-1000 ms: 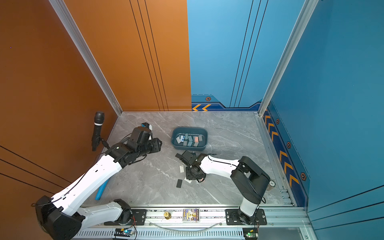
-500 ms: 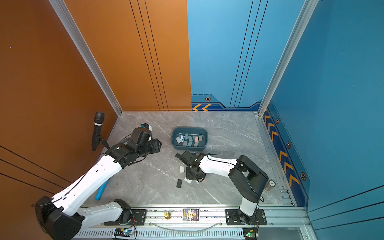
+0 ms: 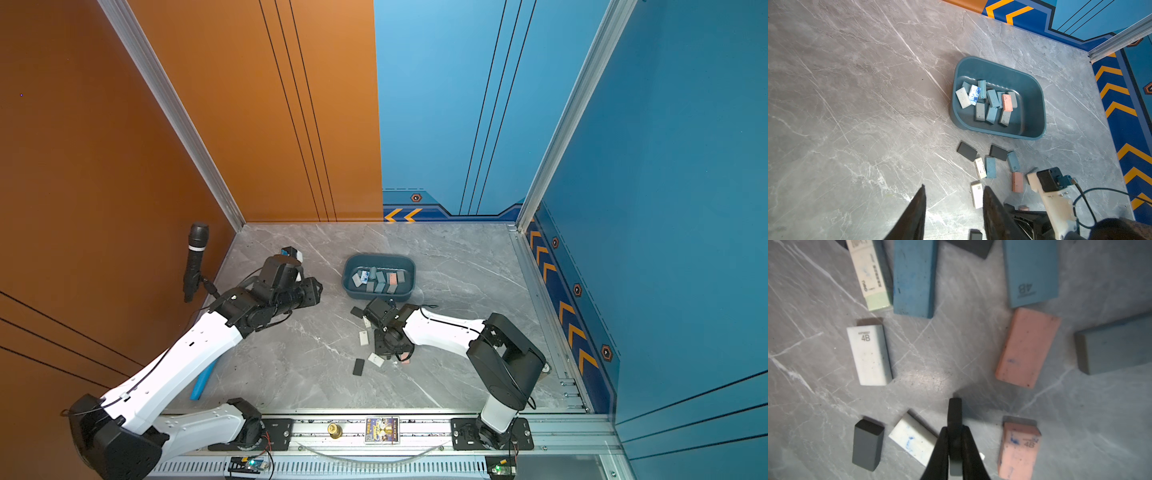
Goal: Put the eraser in the storage box
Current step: Pick up the eraser from the center of the board, then place the eraser in the storage box.
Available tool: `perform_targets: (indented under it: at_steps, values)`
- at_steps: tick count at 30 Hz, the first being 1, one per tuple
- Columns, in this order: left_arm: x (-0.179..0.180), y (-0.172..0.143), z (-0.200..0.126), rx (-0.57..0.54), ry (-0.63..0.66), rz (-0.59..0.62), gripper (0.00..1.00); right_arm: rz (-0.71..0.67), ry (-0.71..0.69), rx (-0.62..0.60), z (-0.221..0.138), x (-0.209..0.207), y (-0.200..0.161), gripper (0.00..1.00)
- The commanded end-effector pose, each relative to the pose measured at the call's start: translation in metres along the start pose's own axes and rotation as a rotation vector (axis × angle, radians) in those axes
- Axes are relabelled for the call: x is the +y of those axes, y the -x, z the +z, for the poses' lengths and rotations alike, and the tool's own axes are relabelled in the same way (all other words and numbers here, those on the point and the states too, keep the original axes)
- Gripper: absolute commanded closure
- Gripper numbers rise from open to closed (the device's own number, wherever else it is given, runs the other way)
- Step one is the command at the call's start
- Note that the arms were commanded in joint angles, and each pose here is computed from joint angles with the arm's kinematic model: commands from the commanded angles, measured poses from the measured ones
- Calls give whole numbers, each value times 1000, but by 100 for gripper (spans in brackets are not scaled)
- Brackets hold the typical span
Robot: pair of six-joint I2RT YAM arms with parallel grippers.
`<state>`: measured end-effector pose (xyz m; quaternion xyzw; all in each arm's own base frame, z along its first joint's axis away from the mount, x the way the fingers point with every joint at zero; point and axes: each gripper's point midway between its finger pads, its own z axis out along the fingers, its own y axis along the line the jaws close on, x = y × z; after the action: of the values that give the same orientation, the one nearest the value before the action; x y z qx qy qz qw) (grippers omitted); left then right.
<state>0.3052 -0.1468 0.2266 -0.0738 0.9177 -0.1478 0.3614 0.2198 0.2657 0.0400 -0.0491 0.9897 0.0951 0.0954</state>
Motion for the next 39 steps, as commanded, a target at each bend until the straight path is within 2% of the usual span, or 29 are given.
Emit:
perform_targets:
  at_steps: [1, 4, 8, 15, 20, 28, 33, 39]
  values:
    - [9, -3, -2, -2, 18, -17, 54, 10, -23, -24, -14, -6, 7, 92]
    - [9, -3, -2, -1, 18, -17, 54, 6, -22, -31, -20, -6, 11, 96]
    - [11, -4, -2, -1, 21, -18, 54, 5, 17, -57, -34, 0, 28, 97]
    - [18, -9, -1, 6, 34, -31, 54, -11, 115, -163, -79, 16, 100, 96]
    - [28, -22, 5, 35, 51, -42, 54, -5, 139, -205, -89, 16, 155, 96]
    - [34, -33, 10, 66, 59, -59, 54, 7, 175, -178, -58, 23, 218, 96]
    - [36, -37, 13, 83, 66, -69, 54, 34, 159, -129, -23, 14, 240, 96]
    - [37, -40, 17, 100, 69, -74, 54, 75, 162, -95, 3, 1, 252, 96]
